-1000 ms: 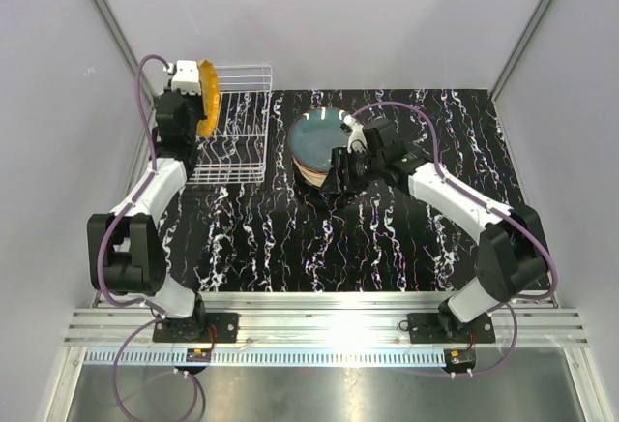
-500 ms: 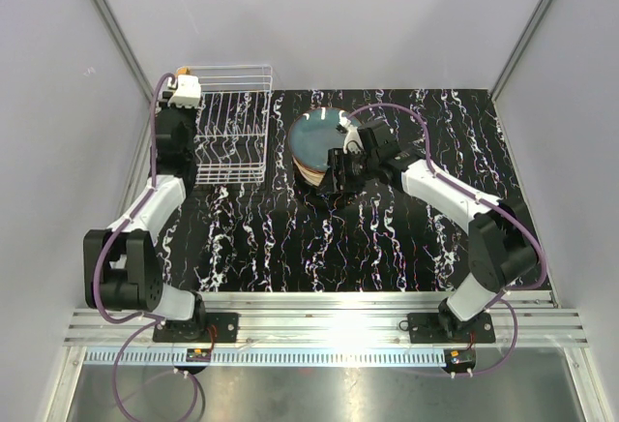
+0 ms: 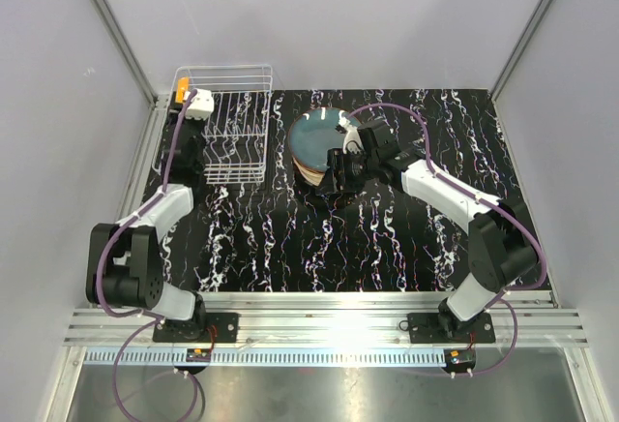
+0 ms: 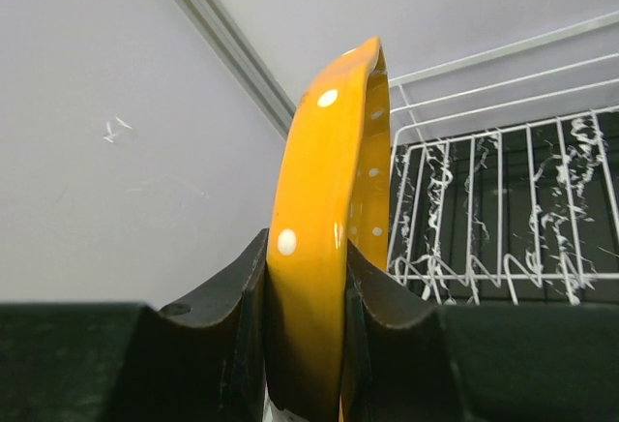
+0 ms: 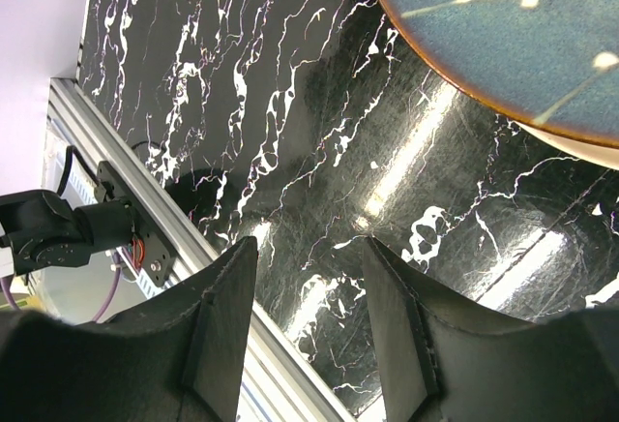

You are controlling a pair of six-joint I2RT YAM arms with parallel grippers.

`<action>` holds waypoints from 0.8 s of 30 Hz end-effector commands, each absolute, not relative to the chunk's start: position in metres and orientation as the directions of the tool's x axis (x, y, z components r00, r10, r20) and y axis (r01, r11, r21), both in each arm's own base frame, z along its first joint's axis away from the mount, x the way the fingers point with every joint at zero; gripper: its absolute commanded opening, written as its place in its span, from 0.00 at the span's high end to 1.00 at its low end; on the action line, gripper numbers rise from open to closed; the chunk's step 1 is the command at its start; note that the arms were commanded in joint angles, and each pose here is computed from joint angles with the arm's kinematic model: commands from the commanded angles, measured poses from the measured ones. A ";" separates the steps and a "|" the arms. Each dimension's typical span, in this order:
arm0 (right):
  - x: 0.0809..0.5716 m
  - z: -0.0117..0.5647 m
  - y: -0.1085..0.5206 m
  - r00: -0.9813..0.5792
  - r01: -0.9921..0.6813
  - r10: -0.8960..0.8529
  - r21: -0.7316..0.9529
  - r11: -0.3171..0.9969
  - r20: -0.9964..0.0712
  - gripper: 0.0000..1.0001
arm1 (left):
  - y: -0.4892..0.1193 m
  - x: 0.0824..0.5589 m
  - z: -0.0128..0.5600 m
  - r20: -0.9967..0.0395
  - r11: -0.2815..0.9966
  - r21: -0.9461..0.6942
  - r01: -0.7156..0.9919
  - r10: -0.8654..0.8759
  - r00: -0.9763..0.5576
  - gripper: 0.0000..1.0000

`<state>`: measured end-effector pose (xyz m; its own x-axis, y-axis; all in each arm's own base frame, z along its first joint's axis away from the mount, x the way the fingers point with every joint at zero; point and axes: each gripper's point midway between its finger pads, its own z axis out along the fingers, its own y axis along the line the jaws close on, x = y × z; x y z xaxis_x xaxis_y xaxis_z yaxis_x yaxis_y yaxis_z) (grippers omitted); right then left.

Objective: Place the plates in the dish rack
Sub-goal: Insert the plate into the dish rack

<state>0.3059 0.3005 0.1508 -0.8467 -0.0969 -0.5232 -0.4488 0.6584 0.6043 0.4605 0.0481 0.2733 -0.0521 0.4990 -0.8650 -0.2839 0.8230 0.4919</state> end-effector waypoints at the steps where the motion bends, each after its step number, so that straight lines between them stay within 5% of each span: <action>1: 0.308 0.163 0.308 -0.811 -0.509 -0.112 0.598 0.619 -0.575 0.45 | 0.056 0.442 0.373 -0.817 0.786 0.341 -0.515 0.519 0.250 1.00; 10: 0.309 0.158 0.308 -0.809 -0.515 -0.121 0.594 0.618 -0.575 0.45 | 0.071 0.447 0.349 -0.867 0.804 0.223 -0.551 0.422 0.265 1.00; 24: 0.309 0.147 0.308 -0.816 -0.512 -0.135 0.594 0.621 -0.562 0.46 | 0.081 0.461 0.310 -0.889 0.796 0.282 -0.535 0.426 0.165 1.00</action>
<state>0.3079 0.3021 0.1407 -0.8438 -0.1190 -0.5233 -0.4628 0.6551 0.5972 0.4672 0.0776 0.2353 -0.1054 0.4512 -0.8862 -0.4337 0.7810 0.4493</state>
